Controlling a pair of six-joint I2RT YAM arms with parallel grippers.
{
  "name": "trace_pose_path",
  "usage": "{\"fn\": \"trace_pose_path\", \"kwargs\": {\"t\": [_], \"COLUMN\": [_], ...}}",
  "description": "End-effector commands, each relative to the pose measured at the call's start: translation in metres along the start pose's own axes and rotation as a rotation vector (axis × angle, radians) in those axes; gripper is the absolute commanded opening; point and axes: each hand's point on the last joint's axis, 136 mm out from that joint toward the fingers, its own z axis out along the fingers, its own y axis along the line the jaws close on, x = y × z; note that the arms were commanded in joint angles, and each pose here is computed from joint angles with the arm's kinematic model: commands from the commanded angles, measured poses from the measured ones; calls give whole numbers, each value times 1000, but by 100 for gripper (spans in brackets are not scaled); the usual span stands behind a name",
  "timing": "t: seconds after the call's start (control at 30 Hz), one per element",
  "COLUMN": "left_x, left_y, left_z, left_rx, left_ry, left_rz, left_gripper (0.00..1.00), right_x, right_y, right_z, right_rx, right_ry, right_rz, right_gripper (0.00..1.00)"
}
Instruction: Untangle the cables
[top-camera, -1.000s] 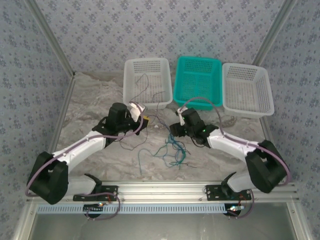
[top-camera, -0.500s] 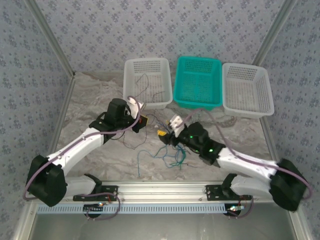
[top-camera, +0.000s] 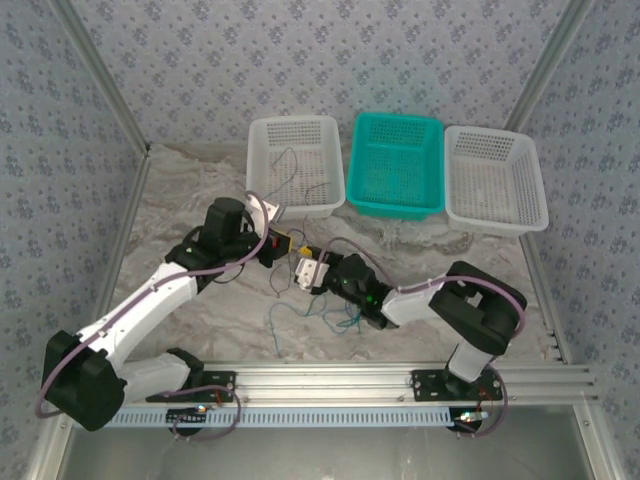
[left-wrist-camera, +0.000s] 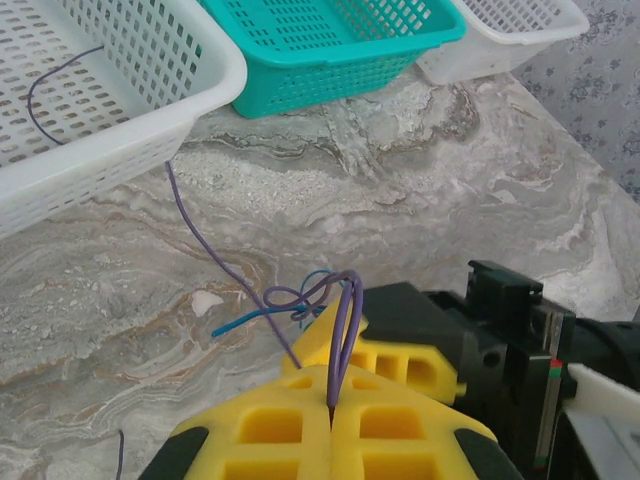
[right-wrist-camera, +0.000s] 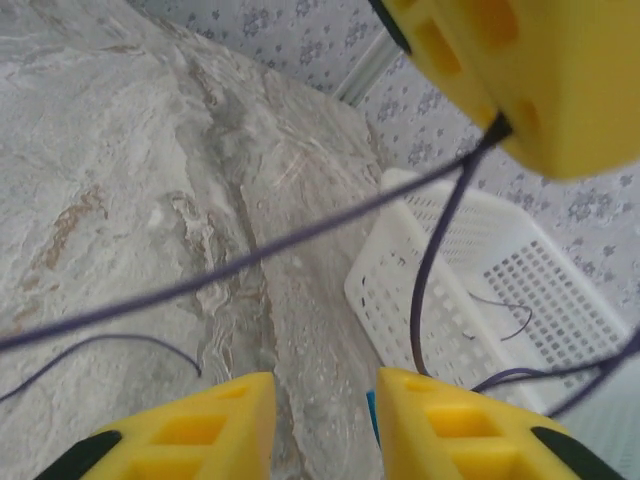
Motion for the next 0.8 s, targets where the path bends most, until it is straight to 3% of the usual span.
{"fn": "trace_pose_path", "kwargs": {"t": [0.0, 0.53, 0.77], "left_x": [1, -2, -3], "left_y": [-4, -4, -3], "left_z": [-6, -6, -6], "left_rx": [2, 3, -7], "left_ry": [-3, -6, -7], "left_rz": [2, 0, 5], "left_gripper": [0, 0, 0], "right_x": [-31, -42, -50], "right_y": [-27, -32, -13], "right_z": [6, -19, -20], "right_rx": [116, 105, -4], "right_ry": [-103, -141, -175], "right_rz": [-31, 47, 52], "right_gripper": [31, 35, 37]}}
